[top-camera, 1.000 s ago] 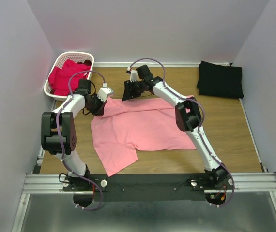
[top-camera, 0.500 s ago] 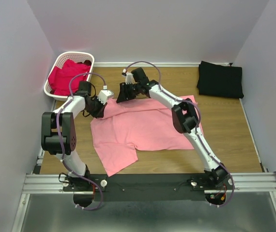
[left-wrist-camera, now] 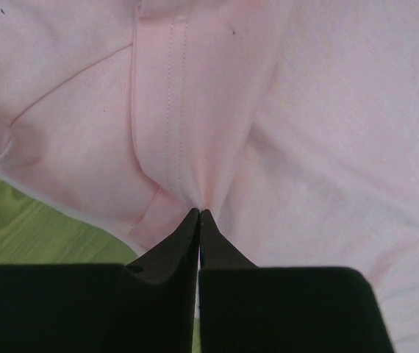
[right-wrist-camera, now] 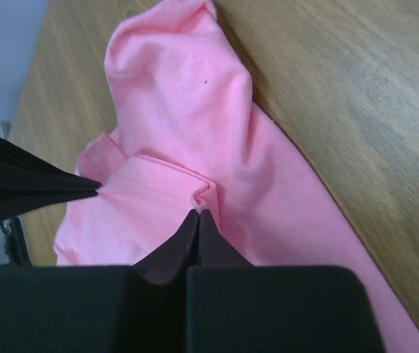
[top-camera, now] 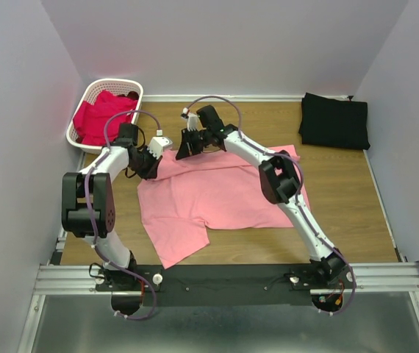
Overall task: Fold and stack the t-shirts
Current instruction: Fold the tshirt
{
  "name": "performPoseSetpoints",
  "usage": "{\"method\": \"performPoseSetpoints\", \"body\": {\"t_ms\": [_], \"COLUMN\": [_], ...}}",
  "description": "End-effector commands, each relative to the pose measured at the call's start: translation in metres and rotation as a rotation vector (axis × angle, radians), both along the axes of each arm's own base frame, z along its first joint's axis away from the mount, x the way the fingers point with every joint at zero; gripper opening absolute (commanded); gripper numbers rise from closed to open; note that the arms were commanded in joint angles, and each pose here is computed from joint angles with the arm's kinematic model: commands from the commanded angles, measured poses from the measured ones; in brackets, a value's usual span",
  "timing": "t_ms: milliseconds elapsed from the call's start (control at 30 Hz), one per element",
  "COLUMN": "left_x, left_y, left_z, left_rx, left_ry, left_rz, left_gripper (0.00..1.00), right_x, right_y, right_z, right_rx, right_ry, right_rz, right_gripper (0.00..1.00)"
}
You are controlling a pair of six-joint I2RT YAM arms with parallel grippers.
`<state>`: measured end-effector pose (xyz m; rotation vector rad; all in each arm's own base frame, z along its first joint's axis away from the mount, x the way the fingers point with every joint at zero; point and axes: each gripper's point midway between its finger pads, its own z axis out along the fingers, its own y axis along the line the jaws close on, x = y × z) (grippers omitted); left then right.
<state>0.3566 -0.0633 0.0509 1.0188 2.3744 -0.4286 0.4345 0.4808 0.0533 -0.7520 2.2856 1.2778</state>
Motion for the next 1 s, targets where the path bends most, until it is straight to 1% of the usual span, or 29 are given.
{"method": "performPoseSetpoints", "body": {"t_ms": [0, 133, 333, 367, 433, 467, 500, 533, 600, 633, 667, 767, 833, 967], "left_x": [-0.003, -0.007, -0.018, -0.021, -0.023, -0.025, -0.027, -0.029, -0.037, -0.039, -0.041, -0.031, -0.021, -0.006], "left_y": [0.002, 0.003, 0.005, 0.006, 0.007, 0.007, 0.008, 0.008, 0.005, 0.003, 0.0, 0.001, -0.001, -0.005], "left_z": [0.013, 0.012, 0.014, 0.012, 0.012, 0.011, 0.011, 0.01, 0.01, 0.012, 0.016, 0.03, 0.036, 0.039], "left_rx": [0.003, 0.008, 0.028, 0.035, 0.045, 0.047, 0.052, 0.056, 0.041, 0.036, 0.021, -0.028, -0.054, -0.089], "left_ry": [-0.041, -0.04, -0.048, -0.041, -0.048, -0.045, -0.042, -0.044, -0.024, -0.029, -0.033, -0.059, -0.059, -0.067], "left_rz": [-0.015, -0.019, -0.053, -0.058, -0.074, -0.08, -0.088, -0.109, -0.148, -0.161, -0.173, -0.152, -0.11, -0.083], "left_gripper": [0.09, 0.1, 0.13, 0.14, 0.16, 0.18, 0.23, 0.24, 0.26, 0.29, 0.29, 0.3, 0.36, 0.4], "right_x": [-0.018, -0.028, -0.049, -0.052, -0.06, -0.061, -0.063, -0.066, -0.071, -0.073, -0.077, -0.089, -0.101, -0.113], "right_y": [0.004, -0.003, -0.015, -0.015, -0.019, -0.021, -0.022, -0.024, -0.026, -0.028, -0.031, -0.033, -0.036, -0.037], "right_z": [0.013, 0.038, 0.037, 0.044, 0.04, 0.038, 0.042, 0.037, 0.034, 0.033, 0.028, 0.022, 0.015, 0.01], "right_rx": [0.034, 0.049, 0.038, 0.047, 0.04, 0.038, 0.04, 0.033, 0.028, 0.026, 0.021, 0.014, 0.004, -0.006], "right_ry": [0.0, -0.034, -0.009, -0.012, -0.003, 0.0, -0.012, -0.004, 0.004, 0.0, 0.016, 0.032, 0.05, 0.056], "right_rz": [0.07, 0.103, 0.143, 0.154, 0.171, 0.174, 0.18, 0.184, 0.196, 0.205, 0.212, 0.238, 0.261, 0.287], "right_gripper": [0.01, 0.01, 0.0, 0.01, 0.0, 0.01, 0.01, 0.01, 0.01, 0.01, 0.01, 0.0, 0.01, 0.01]}}
